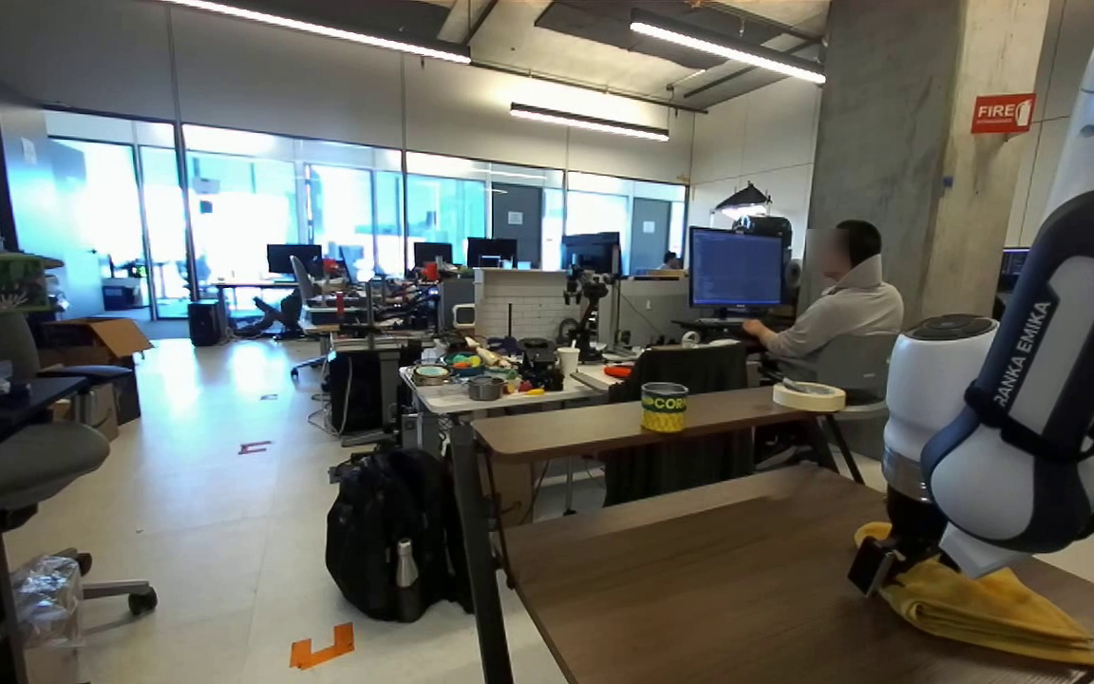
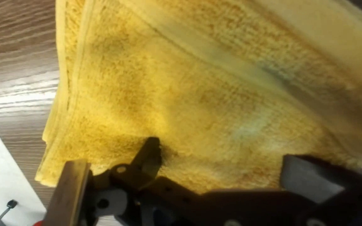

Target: Wipe the table with the yellow towel

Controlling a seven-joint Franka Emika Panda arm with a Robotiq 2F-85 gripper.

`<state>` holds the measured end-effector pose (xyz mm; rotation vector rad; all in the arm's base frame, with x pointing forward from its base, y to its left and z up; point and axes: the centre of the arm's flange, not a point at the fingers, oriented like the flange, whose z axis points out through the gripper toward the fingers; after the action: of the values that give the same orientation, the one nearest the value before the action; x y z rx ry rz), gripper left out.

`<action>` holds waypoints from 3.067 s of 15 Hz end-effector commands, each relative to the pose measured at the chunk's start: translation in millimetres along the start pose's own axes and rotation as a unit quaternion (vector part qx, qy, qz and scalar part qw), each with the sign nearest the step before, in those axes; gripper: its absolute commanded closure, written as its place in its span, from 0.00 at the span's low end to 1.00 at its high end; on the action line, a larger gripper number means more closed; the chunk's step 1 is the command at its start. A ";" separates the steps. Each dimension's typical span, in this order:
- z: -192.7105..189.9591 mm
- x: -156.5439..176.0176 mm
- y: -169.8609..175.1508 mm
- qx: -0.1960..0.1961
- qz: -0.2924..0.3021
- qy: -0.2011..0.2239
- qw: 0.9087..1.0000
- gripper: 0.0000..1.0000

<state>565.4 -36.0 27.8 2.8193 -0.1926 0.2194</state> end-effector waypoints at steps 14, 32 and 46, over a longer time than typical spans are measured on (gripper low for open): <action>-36.4 -23.8 -155.5 0.139 -0.150 0.038 0.978 0.00; -51.4 26.5 -100.6 0.176 -0.073 -0.018 0.982 0.00; -68.3 143.5 118.9 0.024 0.173 0.184 0.967 0.00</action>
<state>665.0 -118.6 175.2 2.8325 -0.4439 0.7961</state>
